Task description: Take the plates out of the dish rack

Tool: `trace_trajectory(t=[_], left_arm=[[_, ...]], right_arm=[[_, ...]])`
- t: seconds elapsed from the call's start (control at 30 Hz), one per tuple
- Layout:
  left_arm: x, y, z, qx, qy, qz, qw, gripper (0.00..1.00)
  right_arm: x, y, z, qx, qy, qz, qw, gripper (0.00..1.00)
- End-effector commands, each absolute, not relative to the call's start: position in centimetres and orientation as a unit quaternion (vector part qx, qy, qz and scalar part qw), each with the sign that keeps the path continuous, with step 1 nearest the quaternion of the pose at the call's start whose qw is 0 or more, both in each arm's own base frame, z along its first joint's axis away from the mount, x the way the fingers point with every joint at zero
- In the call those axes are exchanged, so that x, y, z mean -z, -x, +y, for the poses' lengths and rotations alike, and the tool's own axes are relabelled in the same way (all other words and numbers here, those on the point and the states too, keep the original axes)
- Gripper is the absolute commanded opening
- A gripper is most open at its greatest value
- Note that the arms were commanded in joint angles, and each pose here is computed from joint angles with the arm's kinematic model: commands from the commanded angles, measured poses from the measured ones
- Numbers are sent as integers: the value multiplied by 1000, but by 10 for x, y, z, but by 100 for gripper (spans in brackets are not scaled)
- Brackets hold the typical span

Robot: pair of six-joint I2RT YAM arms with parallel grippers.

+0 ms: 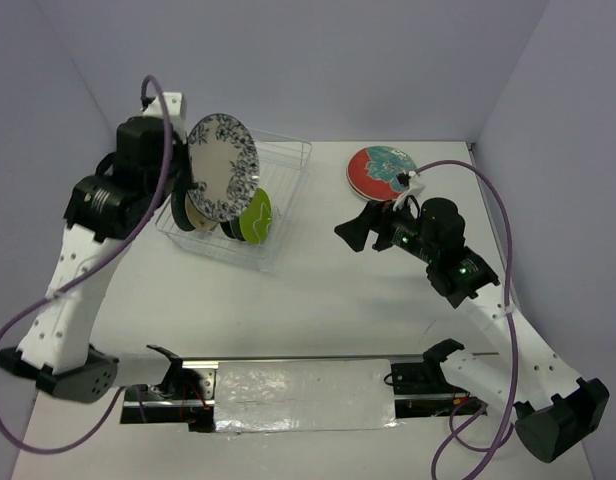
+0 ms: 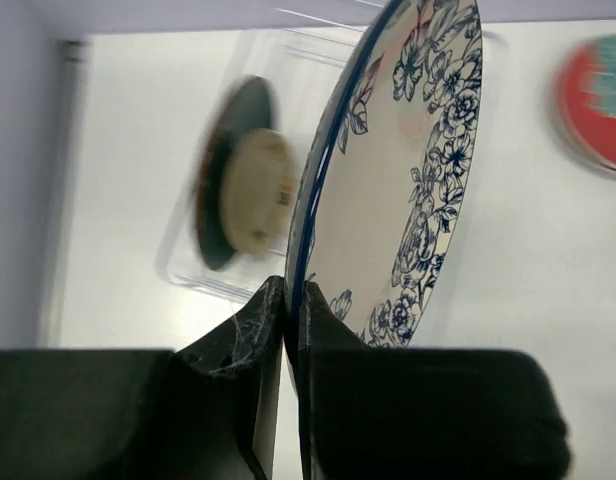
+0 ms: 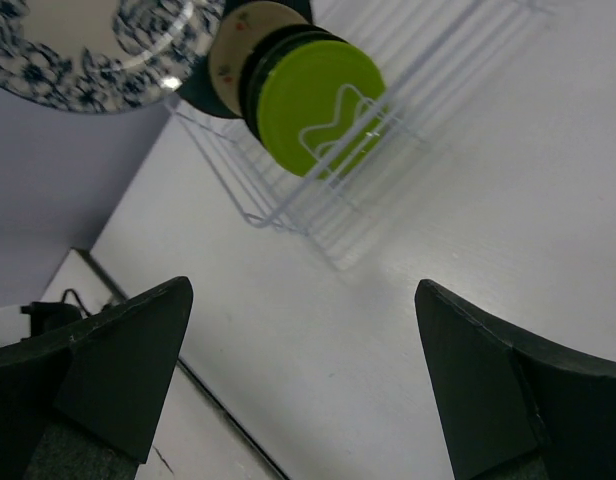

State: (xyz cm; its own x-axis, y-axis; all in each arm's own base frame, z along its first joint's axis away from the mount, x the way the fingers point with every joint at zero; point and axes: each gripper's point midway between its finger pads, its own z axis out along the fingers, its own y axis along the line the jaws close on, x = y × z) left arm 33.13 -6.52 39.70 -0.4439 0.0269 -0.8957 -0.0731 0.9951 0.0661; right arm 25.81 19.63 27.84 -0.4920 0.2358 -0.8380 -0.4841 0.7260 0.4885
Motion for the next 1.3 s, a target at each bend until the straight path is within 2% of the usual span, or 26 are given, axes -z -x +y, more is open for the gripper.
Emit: trace_trajectory(t=[0.0, 0.1, 0.2, 0.3, 0.43, 0.53, 0.57, 0.63, 0.67, 0.7, 0.77, 0.8, 0.83, 0.87, 0.9, 0.93, 0.97, 1.1, 1.27], left_arm=[[-463, -307, -127, 194, 5, 763, 617, 0], [-467, -289, -150, 291, -4, 717, 633, 0], [-452, -276, -170, 363, -17, 701, 614, 0], [-462, -265, -191, 442, -35, 659, 607, 0], [-459, -256, -208, 493, -61, 643, 583, 0], [-458, -256, -213, 512, -68, 635, 575, 0], [-455, -257, -214, 513, -67, 638, 571, 0], [-447, -262, -214, 506, -61, 648, 567, 0], [-443, -265, -214, 504, -60, 652, 564, 0], [-439, -268, -214, 499, -59, 657, 561, 0], [-432, -271, -216, 498, -61, 664, 555, 1], [-429, -275, -216, 493, -57, 668, 554, 18], [-431, -278, -214, 486, -53, 670, 559, 31], [-412, -283, -212, 463, -42, 701, 541, 45], [-407, -287, -206, 445, -31, 714, 540, 65], [-412, -296, -195, 415, -7, 719, 558, 92], [-405, -302, -188, 388, 6, 733, 559, 99], [-383, -304, -148, 274, 42, 781, 560, 100], [-376, -292, -109, 180, 49, 791, 582, 100]], right_arm=[[-317, -247, 222, -442, 132, 715, 525, 100], [-327, -252, 226, -480, 120, 688, 531, 100], [-328, -254, 228, -522, 116, 664, 523, 100], [-318, -261, 229, -525, 112, 671, 510, 100], [-308, -264, 229, -526, 115, 678, 501, 98], [-301, -265, 226, -526, 111, 681, 497, 84], [-304, -266, 222, -531, 105, 676, 499, 68], [-301, -265, 218, -536, 98, 674, 498, 49], [-304, -266, 214, -536, 93, 670, 504, 28], [-304, -266, 212, -535, 88, 671, 506, 12], [-304, -269, 208, -529, 80, 674, 509, 11], [-304, -271, 206, -528, 75, 675, 509, 11], [-303, -272, 204, -527, 68, 677, 509, 10], [-302, -275, 201, -528, 54, 680, 506, 10], [-301, -284, 192, -518, 27, 684, 513, 9], [-298, -289, 186, -512, 7, 689, 513, 4], [-292, -294, 179, -509, -25, 698, 503, 0], [-276, -326, 137, -488, -138, 705, 496, 0], [-259, -374, 85, -452, -238, 700, 498, 0]])
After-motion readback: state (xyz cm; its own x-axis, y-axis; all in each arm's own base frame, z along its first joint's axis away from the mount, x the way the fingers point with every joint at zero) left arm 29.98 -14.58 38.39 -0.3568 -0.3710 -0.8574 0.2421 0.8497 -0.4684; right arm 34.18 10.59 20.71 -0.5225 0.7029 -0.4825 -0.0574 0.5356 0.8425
